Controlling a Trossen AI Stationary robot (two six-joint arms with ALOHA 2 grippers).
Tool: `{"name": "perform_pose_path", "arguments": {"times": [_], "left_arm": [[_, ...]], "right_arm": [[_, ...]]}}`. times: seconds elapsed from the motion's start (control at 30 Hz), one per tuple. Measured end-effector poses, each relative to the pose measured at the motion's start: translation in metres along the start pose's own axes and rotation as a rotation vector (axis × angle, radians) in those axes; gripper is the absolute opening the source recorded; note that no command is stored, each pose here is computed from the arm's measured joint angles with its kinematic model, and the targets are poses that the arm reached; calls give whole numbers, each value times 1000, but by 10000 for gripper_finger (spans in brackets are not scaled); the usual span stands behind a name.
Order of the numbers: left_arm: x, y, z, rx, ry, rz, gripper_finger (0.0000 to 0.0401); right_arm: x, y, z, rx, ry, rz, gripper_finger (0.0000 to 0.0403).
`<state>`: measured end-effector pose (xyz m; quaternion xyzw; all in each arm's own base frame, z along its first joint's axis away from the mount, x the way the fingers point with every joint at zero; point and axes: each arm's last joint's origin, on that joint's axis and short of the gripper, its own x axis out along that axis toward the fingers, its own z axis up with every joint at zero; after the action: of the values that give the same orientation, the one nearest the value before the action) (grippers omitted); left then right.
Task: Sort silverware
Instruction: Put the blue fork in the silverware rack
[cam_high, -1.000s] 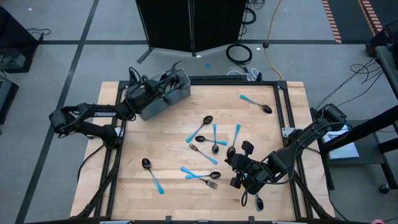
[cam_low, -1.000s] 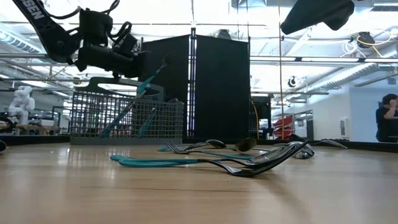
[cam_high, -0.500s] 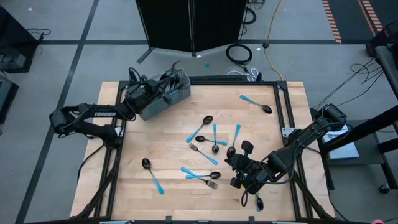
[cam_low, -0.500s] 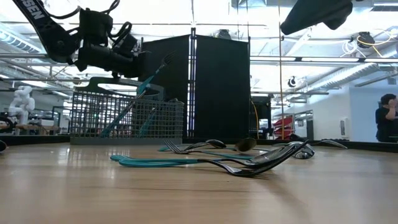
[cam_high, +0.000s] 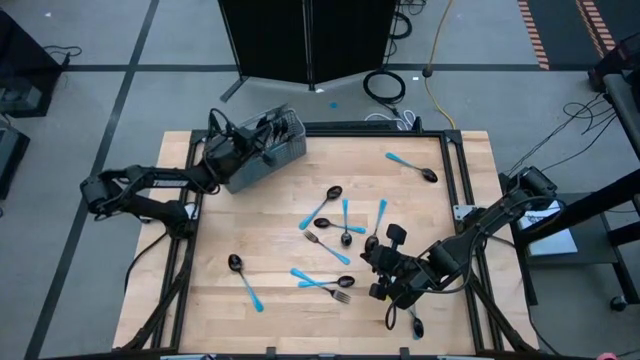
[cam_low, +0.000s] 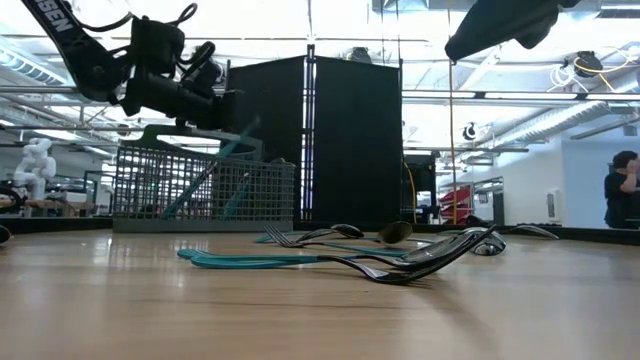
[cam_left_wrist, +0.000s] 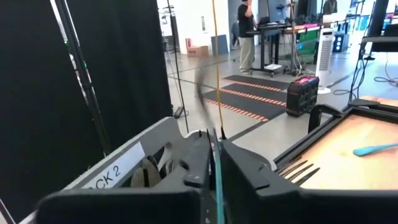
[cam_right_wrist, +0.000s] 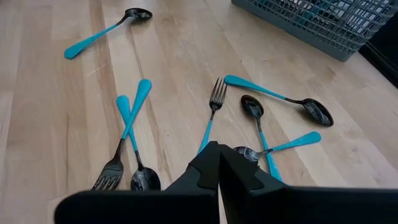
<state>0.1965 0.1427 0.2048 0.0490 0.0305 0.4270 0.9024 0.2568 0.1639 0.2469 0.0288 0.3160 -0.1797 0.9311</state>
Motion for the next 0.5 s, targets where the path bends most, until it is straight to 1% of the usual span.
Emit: {"name": "perform_pose_path", "arguments": {"times": [0.13, 0.23, 0.4, 0.5], "left_arm": [[2, -1, -5, 5, 19, -2, 82], [3, -2, -7, 9, 30, -3, 103], [3, -4, -7, 9, 29, -14, 111], [1, -8, -5, 28, 18, -58, 111]], "right_arm": [[0, 0, 0, -4, 0, 0, 0], [0, 0, 0, -4, 0, 0, 0], [0, 0, 0, -4, 0, 0, 0], [0, 0, 0, -4, 0, 0, 0]]}}
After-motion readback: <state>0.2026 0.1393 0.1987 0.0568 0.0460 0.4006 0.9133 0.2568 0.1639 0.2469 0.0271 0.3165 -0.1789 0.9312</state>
